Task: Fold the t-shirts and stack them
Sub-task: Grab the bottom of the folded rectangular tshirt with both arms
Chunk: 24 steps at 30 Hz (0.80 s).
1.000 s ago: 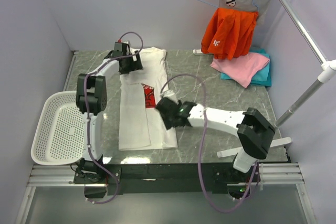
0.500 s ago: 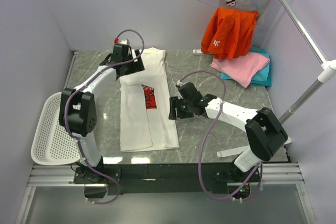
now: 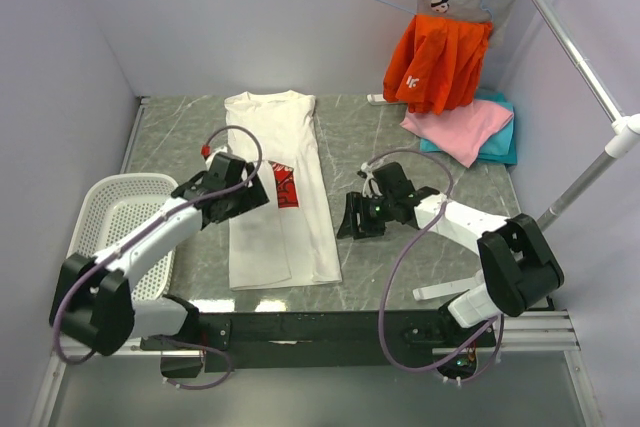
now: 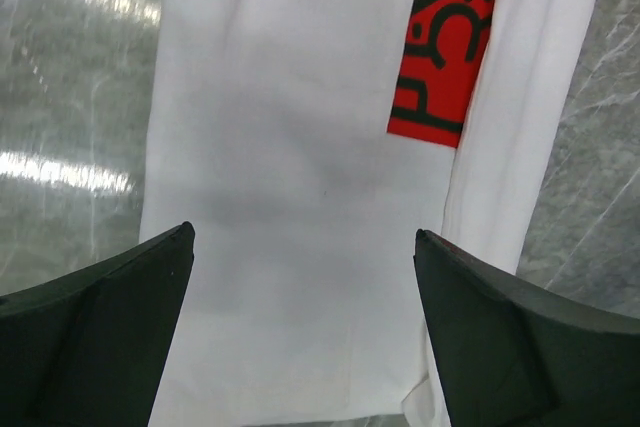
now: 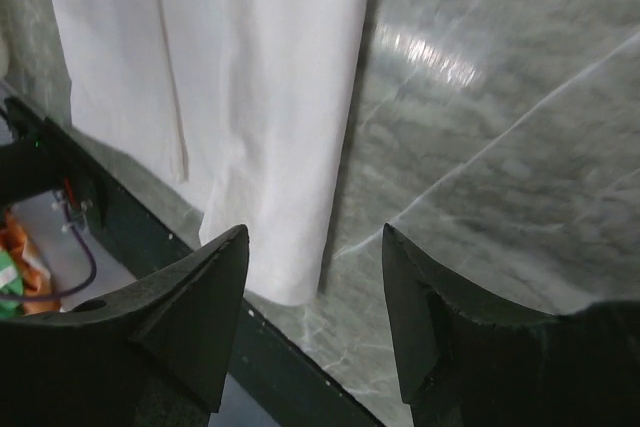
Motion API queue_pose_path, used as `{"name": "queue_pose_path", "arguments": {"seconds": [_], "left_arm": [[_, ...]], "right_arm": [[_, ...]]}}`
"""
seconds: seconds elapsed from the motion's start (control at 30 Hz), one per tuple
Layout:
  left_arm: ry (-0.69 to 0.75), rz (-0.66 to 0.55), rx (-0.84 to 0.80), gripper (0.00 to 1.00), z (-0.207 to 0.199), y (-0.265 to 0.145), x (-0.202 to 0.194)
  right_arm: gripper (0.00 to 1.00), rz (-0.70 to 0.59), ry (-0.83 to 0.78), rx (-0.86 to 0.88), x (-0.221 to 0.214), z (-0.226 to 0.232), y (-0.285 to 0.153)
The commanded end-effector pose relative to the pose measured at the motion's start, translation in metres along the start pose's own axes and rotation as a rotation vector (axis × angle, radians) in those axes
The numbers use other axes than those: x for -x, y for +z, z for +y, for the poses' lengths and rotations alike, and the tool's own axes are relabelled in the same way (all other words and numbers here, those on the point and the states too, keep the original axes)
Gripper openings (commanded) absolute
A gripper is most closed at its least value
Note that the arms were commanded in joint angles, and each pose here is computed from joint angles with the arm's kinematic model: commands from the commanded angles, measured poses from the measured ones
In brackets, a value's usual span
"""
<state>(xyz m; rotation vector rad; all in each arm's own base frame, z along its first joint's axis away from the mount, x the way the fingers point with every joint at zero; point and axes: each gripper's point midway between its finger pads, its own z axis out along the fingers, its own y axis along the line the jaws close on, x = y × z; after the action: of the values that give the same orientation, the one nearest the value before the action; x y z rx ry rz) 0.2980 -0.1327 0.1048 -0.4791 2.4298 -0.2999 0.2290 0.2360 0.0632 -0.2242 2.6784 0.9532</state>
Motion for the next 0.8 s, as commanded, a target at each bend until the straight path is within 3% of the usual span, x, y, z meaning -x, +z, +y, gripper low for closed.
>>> {"name": "queue_pose_path", "arguments": {"seconds": [0.0, 0.27, 0.5, 0.77], "left_arm": [[-0.1, 0.004, 0.09, 0.97, 0.024, -0.02, -0.026], [-0.213, 0.095, 0.166, 0.97, 0.064, -0.043, -0.09], [-0.319, 0.131, 0.349, 0.97, 0.091, -0.044, -0.114], [-0.337, 0.232, 0.374, 0.97, 0.099, -0.042, -0.148]], "right_arm": [[0.62, 0.027, -0.014, 0.103, -0.017, 0.013, -0.008], [0.63, 0.035, 0.006, 0.09, -0.033, 0.004, -0.009], [0.63, 0.062, 0.033, 0.116, -0.04, 0.005, -0.006], [0.61, 0.129, 0.049, 0.166, -0.058, 0.009, -0.003]]}}
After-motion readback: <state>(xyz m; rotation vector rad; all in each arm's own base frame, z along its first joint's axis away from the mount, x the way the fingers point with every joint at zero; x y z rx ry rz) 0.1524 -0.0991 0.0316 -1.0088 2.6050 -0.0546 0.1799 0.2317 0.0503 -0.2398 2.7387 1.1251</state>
